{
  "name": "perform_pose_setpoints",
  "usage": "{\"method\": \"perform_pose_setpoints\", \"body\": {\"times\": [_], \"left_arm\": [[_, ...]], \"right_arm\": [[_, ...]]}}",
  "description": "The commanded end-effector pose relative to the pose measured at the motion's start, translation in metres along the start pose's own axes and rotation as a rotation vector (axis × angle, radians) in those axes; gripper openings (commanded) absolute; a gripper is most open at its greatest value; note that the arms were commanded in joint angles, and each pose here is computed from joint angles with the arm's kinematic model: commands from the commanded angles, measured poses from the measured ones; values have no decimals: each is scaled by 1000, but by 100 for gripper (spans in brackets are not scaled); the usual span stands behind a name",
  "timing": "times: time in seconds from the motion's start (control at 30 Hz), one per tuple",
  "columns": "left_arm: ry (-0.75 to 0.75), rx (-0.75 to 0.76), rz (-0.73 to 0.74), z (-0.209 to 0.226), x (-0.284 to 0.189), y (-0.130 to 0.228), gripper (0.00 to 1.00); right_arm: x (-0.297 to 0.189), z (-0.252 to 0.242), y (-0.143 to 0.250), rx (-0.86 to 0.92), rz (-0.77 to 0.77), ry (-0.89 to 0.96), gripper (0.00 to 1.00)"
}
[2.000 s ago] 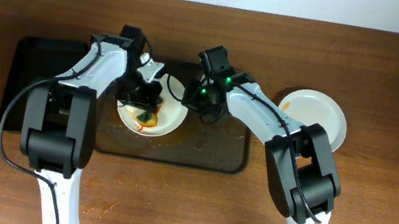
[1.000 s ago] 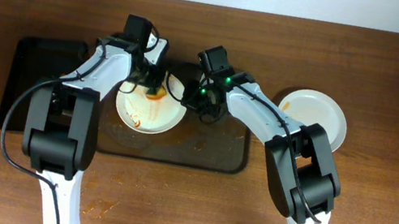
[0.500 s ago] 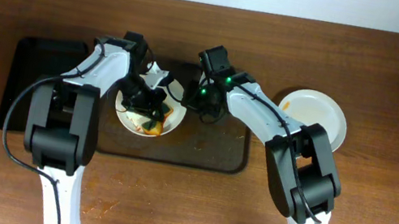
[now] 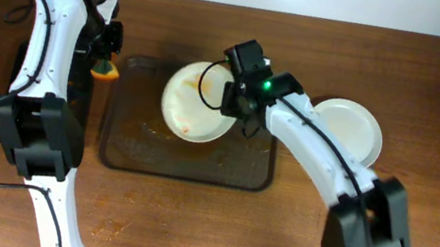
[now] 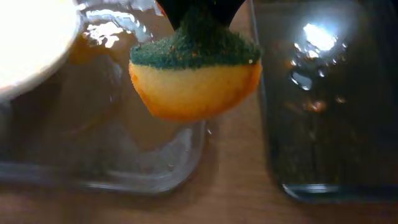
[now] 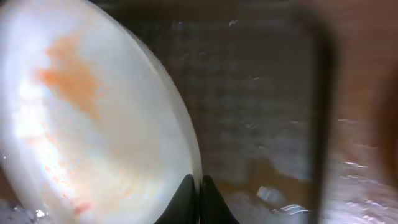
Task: Clean dirty plates on tray and stack at the side
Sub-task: 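Lift the last plate with the right gripper and stack it on the side pile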
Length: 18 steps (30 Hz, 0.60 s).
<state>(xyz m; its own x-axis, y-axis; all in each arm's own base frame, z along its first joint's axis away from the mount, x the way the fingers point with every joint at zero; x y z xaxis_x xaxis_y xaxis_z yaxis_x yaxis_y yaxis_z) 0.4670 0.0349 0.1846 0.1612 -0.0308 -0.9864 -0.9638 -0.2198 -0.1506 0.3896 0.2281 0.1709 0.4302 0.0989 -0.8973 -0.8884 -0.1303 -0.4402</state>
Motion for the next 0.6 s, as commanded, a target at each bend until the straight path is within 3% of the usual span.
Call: {"method": "perform_pose_setpoints", "body": {"times": [0.0, 0.07, 0.13, 0.23, 0.3, 0.33, 0.37, 0.4, 0.43, 0.47, 0.53, 0.57], "left_arm": [[-7, -19, -68, 3, -8, -11, 0], [0, -19, -121, 3, -9, -21, 0], [2, -19, -136, 3, -10, -24, 0], [3, -19, -139, 3, -10, -25, 0], [3, -19, -139, 3, -10, -25, 0], [3, -19, -139, 3, -10, -25, 1], [3, -19, -138, 3, -10, -24, 0], [3, -19, -138, 3, -10, -24, 0], [3, -19, -138, 3, -9, -25, 0], [3, -19, -138, 3, -9, -25, 0], [3, -19, -138, 3, -9, -25, 0], [4, -18, -140, 2, -9, -25, 0]], "right_arm": [[-74, -10, -12, -87, -275, 404, 4], [-117, 11, 0, -202, -460, 705, 4], [-140, 30, 7, -250, -585, 830, 4], [-173, 58, 22, -293, -755, 960, 4], [-177, 62, 25, -294, -778, 966, 4], [-168, 64, 26, -304, -732, 898, 4], [-140, 64, 25, -303, -586, 699, 6], [-110, 54, 22, -223, -427, 492, 21], [-85, 38, 17, -127, -261, 300, 46], [-74, 27, 16, -57, -168, 198, 53], [-41, -34, 15, 180, 131, -52, 58], [-30, -52, 20, 221, 198, -77, 58]]}}
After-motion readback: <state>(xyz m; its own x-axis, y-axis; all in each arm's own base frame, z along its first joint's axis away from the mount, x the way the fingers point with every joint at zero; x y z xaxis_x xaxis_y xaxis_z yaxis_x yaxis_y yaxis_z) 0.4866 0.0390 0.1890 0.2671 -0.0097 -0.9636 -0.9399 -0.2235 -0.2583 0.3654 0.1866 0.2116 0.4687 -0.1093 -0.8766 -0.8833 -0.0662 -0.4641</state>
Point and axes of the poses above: each gripper's point midway between its finger pads, its own x axis out along the fingers, its own z axis along the line the jaws close on, y = z × x, the point moved 6 cm from there along -x, back along the fingers, and after that the axes turned 8 degrees about -x, right-handed, at the moved point
